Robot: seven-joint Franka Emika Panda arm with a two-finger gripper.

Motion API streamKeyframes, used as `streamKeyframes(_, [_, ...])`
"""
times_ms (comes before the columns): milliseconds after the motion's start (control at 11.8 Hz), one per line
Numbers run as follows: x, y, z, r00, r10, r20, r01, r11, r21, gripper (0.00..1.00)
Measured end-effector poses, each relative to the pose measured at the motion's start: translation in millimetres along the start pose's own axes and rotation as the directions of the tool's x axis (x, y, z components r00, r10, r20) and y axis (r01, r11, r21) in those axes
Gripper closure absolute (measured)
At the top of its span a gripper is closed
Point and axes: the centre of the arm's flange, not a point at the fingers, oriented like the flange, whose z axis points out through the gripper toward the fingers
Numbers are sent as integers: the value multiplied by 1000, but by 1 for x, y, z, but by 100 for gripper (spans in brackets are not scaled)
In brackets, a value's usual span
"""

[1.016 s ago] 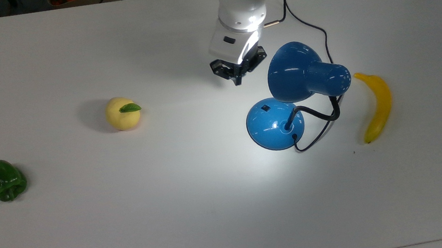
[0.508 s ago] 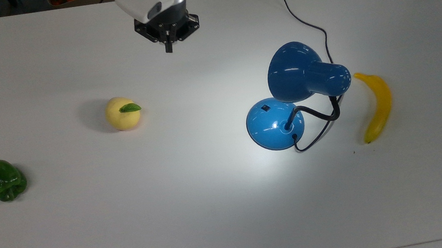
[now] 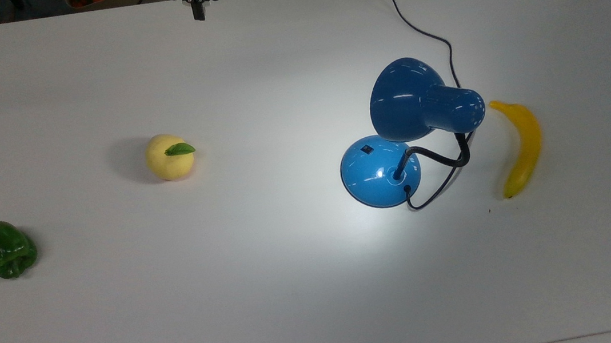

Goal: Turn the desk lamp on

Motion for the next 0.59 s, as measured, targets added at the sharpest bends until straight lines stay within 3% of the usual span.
streamKeyframes(254, [0,13,-20,1000,28,-14,-28,999,18,96])
streamKeyframes(339, [0,17,-22,999,34,-17,-34,999,19,86])
streamKeyframes(593, [1,21,-23,999,42,-19,-42,999,19,41])
